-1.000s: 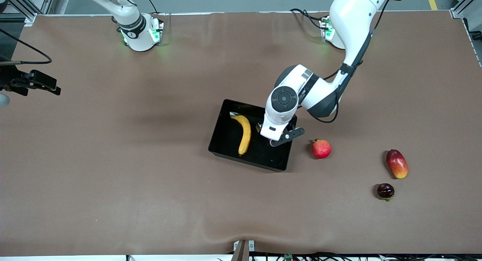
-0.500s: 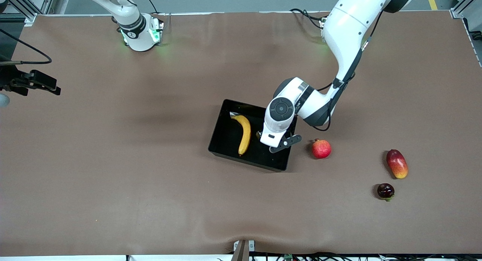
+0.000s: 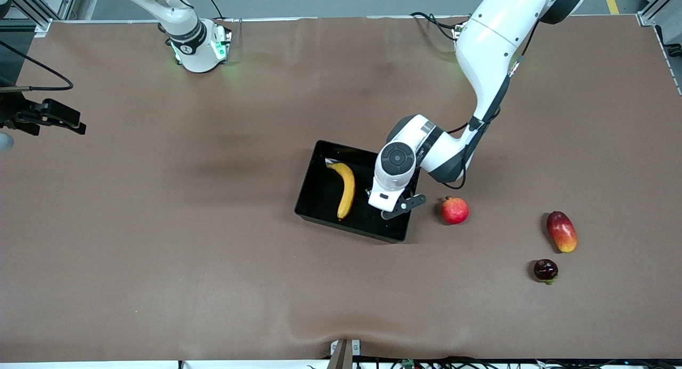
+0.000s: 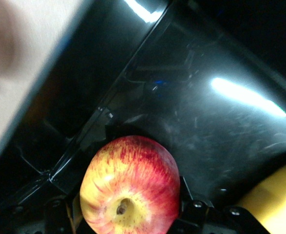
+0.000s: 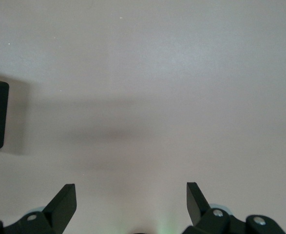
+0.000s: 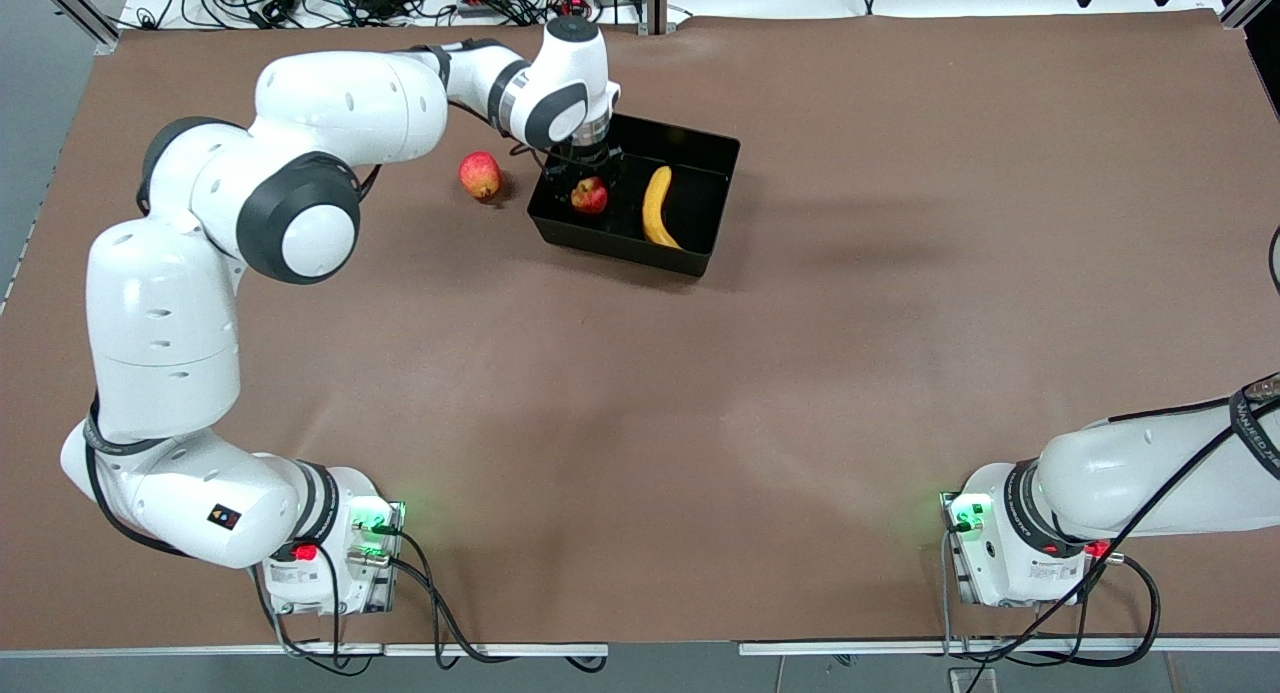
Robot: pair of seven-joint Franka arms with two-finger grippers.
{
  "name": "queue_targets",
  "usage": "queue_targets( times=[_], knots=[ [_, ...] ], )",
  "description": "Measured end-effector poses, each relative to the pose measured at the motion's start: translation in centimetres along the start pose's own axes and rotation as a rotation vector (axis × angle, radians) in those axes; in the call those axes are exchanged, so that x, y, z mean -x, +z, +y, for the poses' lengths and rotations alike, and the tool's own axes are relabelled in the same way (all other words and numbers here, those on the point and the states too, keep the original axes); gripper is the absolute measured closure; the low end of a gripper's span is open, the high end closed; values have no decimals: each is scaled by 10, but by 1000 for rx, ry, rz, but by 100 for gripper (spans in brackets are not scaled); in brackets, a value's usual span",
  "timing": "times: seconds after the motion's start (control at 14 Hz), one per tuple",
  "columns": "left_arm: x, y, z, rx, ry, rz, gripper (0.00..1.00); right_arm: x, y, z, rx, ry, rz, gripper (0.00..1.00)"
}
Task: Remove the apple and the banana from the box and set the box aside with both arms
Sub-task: 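Lower the left gripper and grasp the red-yellow apple in the tray, then lift the apple out with the left gripper and carry it beside the mango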
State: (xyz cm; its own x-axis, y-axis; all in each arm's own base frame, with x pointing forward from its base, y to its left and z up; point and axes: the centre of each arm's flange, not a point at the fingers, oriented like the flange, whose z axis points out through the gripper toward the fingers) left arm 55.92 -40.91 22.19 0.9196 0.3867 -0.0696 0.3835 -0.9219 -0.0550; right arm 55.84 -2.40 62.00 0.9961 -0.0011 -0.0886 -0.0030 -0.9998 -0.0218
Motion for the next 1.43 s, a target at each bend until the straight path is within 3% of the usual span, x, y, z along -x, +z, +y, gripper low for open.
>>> queue_targets(
  times=[0.43,0.57,0.71,1.07,1.29,1.43],
  knots=[
    [-26,-181,-40,75,-16,117,27,0,0,0,0,0,-3,0],
    [-53,-230,-87,55,6,135,27,1,0,0,0,0,-5,0],
    [-89,-244,-142,-2,49,106,27,1,0,0,0,0,-5,0],
    [-195,-167,-268,-57,51,-5,27,1,0,-1,0,-1,-4,0],
    [-238,-86,-292,-41,26,10,27,1,-1,-1,0,-2,-3,0],
    [-248,-44,-283,-16,36,21,27,1,-1,0,0,0,-3,0]
  ],
)
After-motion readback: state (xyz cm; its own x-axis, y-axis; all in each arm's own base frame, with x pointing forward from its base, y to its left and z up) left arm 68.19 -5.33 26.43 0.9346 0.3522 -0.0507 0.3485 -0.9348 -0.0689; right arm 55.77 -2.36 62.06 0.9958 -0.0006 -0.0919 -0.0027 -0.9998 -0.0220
